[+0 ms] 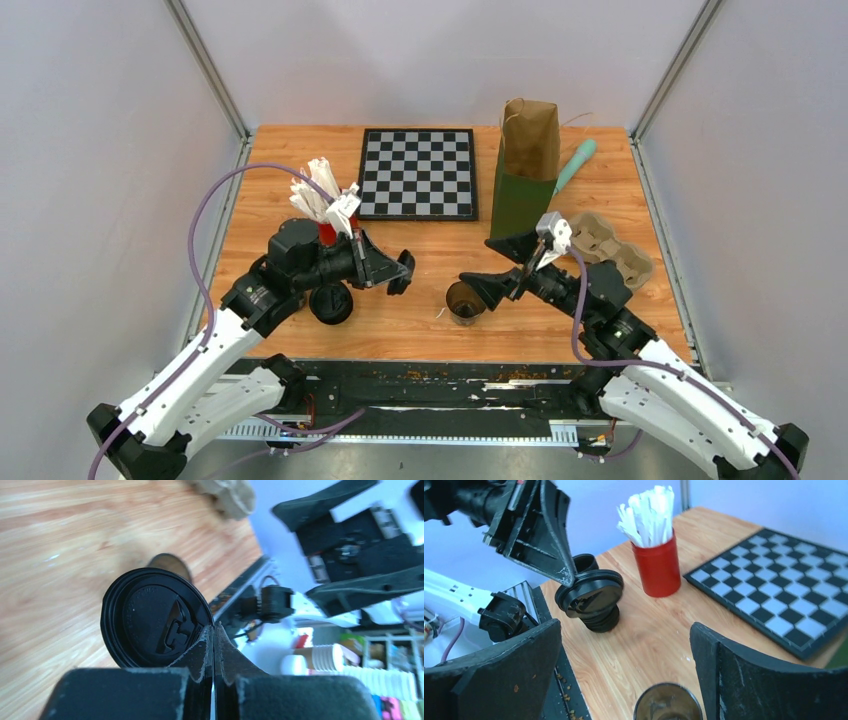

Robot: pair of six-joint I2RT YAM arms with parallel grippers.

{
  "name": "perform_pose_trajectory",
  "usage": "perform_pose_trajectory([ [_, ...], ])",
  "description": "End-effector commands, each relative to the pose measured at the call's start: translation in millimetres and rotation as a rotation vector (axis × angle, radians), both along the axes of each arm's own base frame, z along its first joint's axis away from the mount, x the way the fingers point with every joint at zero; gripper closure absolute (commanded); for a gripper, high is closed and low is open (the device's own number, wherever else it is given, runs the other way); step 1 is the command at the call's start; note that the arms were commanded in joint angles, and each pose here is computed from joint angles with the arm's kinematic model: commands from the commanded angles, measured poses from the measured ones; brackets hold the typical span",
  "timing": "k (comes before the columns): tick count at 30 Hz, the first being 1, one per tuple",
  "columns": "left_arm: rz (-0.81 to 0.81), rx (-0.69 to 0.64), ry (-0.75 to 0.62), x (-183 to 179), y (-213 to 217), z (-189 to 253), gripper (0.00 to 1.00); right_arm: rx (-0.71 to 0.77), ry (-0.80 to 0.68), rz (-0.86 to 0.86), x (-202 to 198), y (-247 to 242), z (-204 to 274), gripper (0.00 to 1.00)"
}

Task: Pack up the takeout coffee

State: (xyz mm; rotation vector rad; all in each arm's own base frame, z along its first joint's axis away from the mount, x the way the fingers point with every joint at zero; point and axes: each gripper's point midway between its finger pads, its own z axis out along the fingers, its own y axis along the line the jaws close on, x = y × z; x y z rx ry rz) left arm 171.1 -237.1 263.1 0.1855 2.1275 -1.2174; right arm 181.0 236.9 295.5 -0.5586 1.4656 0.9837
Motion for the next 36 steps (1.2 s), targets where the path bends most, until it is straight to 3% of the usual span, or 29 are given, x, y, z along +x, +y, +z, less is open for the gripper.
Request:
perform_pose_trajectory([
  [1, -0.149, -0.319, -0.043, -19, -26, 65, 1.00, 0.139, -0.358, 0.118, -20, 15, 55, 0.00],
  [6, -0.165, -0.441, -0.050, -24, -28, 94, 1.00, 0.130, -0.609, 0.173, -37, 24, 65, 0.00],
  [13, -0.204, -0.553, -0.018, -32, -30, 112, 1.00, 0.055, -0.770, 0.157, -38, 41, 65, 0.00],
  [36, -0.244, -0.565, 0.002, -38, -32, 111, 1.00, 0.015, -0.796, 0.209, -34, 74, 64, 0.00],
])
